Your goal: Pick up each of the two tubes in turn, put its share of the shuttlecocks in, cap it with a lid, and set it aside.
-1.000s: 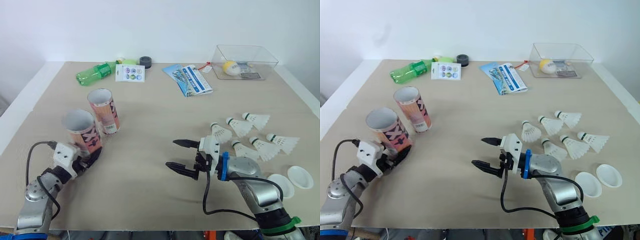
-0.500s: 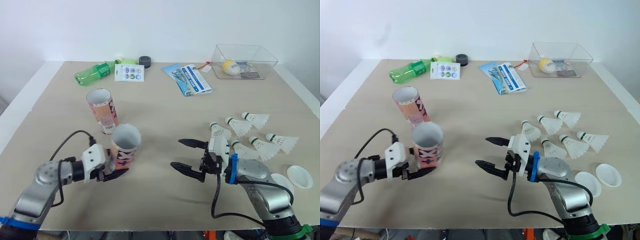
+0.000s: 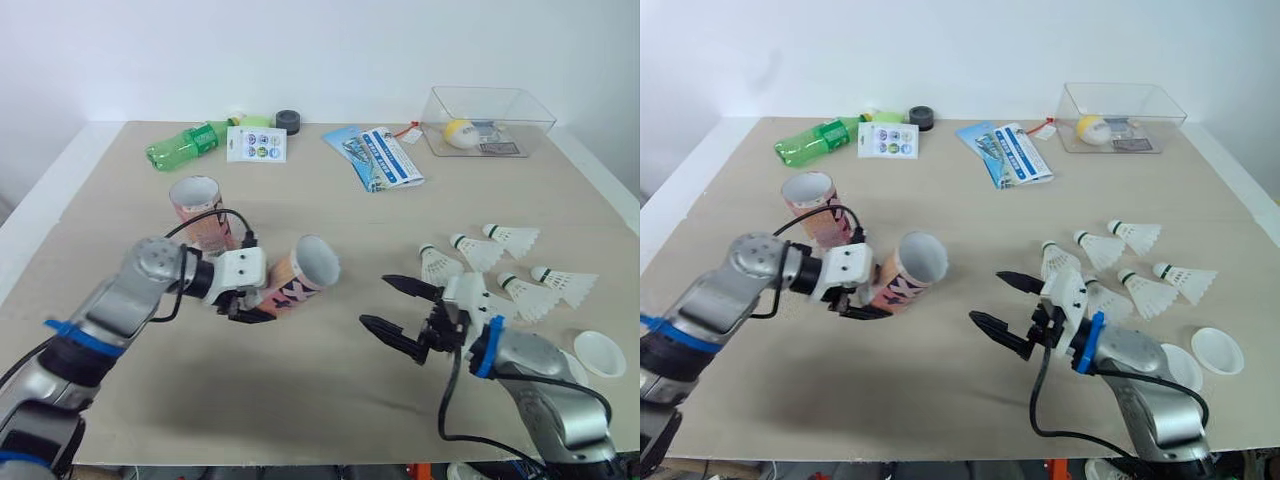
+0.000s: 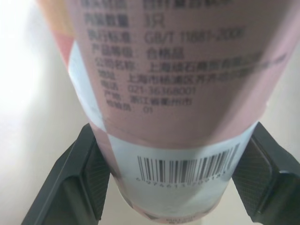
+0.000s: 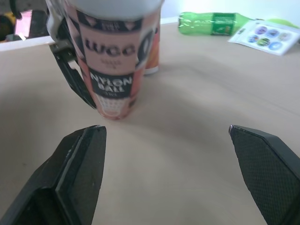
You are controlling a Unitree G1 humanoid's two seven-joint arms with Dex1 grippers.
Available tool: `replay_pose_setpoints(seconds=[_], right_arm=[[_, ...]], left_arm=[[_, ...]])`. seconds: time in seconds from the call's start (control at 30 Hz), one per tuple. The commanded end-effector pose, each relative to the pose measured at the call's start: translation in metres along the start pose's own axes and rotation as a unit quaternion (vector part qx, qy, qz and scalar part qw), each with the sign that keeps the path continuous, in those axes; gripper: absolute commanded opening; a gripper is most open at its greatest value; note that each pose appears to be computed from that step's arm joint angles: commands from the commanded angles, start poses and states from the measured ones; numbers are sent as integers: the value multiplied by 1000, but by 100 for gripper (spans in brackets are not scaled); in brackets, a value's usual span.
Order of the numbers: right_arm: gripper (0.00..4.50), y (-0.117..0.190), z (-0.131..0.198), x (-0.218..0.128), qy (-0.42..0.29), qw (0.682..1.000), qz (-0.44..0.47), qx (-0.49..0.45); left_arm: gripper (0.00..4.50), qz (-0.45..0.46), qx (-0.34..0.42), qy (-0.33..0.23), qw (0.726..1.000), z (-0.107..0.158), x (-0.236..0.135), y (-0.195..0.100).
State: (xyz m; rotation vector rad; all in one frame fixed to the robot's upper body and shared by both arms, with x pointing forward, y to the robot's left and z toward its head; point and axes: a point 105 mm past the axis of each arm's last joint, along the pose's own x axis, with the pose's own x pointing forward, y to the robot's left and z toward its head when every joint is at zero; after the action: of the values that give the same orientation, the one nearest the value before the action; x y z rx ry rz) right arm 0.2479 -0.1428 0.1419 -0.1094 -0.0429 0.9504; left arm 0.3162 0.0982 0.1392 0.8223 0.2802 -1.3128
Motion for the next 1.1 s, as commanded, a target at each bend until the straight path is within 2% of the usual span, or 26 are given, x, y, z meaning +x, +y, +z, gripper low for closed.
replay_pose_setpoints(seconds=[0.03,0.4,0.67,0.9,1.1], right_arm=[[450,-1,21,-15,-20,999,-32,-1],[450,-8,17,-76,53,989,-131,54],[450,-23,-2,-129,85,965,-236,77],[450,-28,-16,-144,79,946,-294,109],[450,-40,-27,-122,72,943,-301,121]], left_arm=[[297,11,-1,2,1000,7,13,2],[297,28,9,-26,999,17,41,-2],[297,20,22,-33,999,25,49,-4],[297,18,27,-44,999,33,52,-5],[297,15,24,-49,998,37,55,-8]])
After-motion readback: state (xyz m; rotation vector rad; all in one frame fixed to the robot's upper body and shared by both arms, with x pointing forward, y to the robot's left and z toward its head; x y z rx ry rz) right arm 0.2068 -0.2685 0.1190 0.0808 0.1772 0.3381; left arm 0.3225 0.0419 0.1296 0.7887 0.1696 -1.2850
